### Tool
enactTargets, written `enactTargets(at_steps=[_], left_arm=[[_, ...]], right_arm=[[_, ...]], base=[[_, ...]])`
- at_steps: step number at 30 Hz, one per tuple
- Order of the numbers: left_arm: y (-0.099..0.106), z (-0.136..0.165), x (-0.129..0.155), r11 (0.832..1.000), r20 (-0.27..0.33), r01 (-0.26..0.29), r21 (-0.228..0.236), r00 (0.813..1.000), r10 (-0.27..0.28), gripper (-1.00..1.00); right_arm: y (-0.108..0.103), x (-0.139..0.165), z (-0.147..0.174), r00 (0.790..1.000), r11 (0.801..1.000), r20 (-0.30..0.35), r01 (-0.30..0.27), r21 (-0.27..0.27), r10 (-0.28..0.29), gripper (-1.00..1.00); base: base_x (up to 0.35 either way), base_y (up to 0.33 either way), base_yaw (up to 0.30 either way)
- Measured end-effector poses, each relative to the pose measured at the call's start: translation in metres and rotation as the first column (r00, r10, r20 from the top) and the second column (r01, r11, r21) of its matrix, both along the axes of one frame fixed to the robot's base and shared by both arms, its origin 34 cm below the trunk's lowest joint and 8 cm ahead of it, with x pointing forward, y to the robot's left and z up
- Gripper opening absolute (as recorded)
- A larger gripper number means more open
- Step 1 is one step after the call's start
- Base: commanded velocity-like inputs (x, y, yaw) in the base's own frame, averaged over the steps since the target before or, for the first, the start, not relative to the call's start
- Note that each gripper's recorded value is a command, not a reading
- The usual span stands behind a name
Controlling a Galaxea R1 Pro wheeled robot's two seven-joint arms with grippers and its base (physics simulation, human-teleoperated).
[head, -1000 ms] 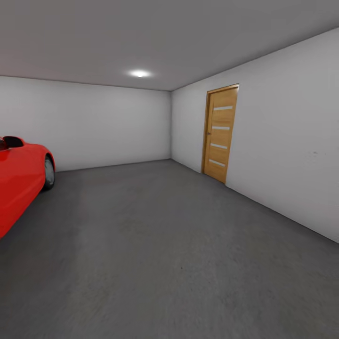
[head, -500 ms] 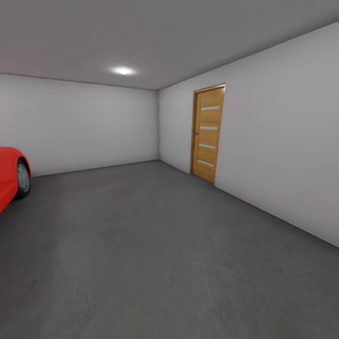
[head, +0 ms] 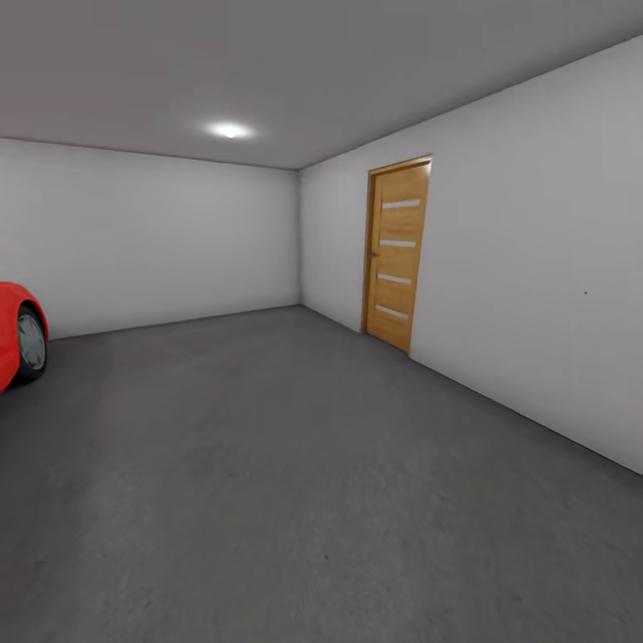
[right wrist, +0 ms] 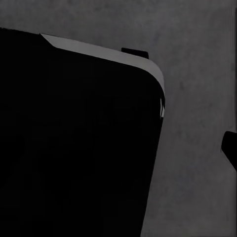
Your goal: Move the two storage containers from the living room to the garage. In the garage, place one container on the floor and stack the other container on top of it (either order is fine).
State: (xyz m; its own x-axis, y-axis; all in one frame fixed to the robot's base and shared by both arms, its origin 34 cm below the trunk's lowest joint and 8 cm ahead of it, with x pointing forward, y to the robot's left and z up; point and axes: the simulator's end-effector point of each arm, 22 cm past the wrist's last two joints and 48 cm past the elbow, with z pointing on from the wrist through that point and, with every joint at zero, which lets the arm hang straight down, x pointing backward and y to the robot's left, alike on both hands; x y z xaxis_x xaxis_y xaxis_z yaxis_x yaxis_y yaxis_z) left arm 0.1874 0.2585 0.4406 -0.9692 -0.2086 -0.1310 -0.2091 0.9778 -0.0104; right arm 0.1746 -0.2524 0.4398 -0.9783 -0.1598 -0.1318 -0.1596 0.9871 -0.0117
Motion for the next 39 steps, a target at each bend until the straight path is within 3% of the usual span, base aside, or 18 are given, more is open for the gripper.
enactTargets(at_steps=[13,20,39], left_arm=[[0.0002,0.0,0.0003,1.0,0.001,-0.002,0.0,1.0,0.002,1.0],[0.0002,0.0001,0.0008,1.0,0.002,-0.002,0.0,1.0,0.002,1.0],[0.0002,0.0,-0.0001,1.0,0.0,-0.001,0.0,1.0,0.001,1.0]], right_arm=[[-0.0006,-0.0006,-0.0001,1.0,1.0,-0.002,-0.012,-0.001,0.012,1.0],[0.0021,-0.0003,0.0,0.996,0.996,0.0,-0.088,-0.002,0.088,1.0],[0.0021,-0.0004,0.0,0.996,0.996,0.0,-0.088,-0.002,0.088,1.0]], base=[[0.323,0.0,0.0],[0.323,0.0,0.0],[0.323,0.0,0.0]])
